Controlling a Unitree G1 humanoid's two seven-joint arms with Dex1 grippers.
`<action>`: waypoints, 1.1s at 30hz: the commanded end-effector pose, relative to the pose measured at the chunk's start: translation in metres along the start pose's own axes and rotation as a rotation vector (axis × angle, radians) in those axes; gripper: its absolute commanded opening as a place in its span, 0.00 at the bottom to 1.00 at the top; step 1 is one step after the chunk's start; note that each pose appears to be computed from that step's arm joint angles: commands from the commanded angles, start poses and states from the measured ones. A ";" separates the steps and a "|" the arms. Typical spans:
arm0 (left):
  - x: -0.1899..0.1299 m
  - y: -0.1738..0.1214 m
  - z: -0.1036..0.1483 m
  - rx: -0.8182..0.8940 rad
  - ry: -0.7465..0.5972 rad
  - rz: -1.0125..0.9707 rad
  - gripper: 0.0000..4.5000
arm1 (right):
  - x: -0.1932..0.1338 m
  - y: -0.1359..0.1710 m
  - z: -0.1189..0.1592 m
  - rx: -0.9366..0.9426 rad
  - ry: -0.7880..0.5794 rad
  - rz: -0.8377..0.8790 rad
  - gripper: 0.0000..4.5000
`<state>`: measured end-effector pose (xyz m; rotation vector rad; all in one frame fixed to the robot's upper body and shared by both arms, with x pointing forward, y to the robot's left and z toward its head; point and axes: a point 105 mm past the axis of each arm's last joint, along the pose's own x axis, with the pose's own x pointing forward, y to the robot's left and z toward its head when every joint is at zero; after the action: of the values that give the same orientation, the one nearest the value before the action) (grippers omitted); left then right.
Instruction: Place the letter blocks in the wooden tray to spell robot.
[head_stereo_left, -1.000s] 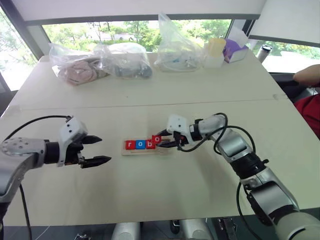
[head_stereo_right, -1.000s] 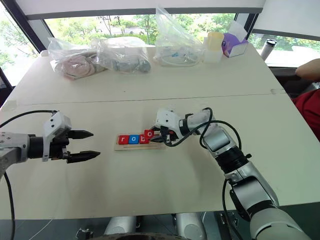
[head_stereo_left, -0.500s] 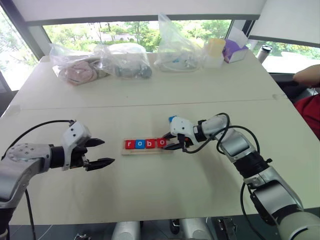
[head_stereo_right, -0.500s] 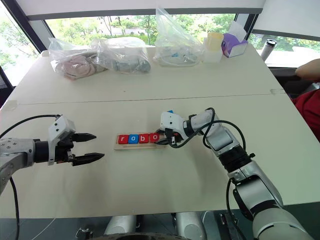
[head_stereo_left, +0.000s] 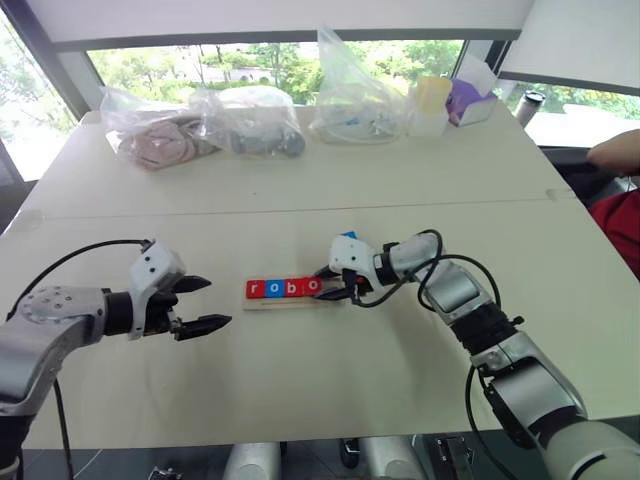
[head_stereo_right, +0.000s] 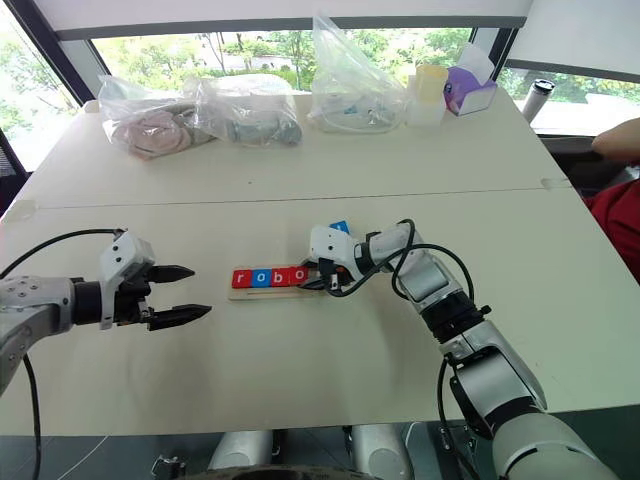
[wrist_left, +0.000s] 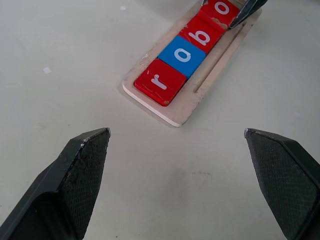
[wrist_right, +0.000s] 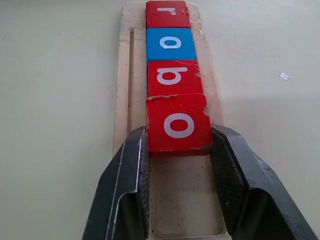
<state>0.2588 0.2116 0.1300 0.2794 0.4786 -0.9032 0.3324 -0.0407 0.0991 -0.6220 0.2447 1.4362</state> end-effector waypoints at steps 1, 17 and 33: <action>-0.004 0.001 0.007 0.032 -0.017 0.020 1.00 | 0.001 -0.001 0.013 -0.044 -0.027 -0.003 0.25; -0.001 0.003 0.008 0.042 -0.025 0.032 1.00 | -0.032 -0.044 0.041 0.039 -0.149 -0.258 1.00; -0.011 0.028 0.092 0.105 -0.326 0.136 1.00 | -0.036 -0.052 -0.003 0.708 0.011 -0.936 1.00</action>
<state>0.3008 0.1954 0.2043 0.2468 0.1531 -0.8335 0.3769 -0.0702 0.1136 -0.1088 0.4318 0.4193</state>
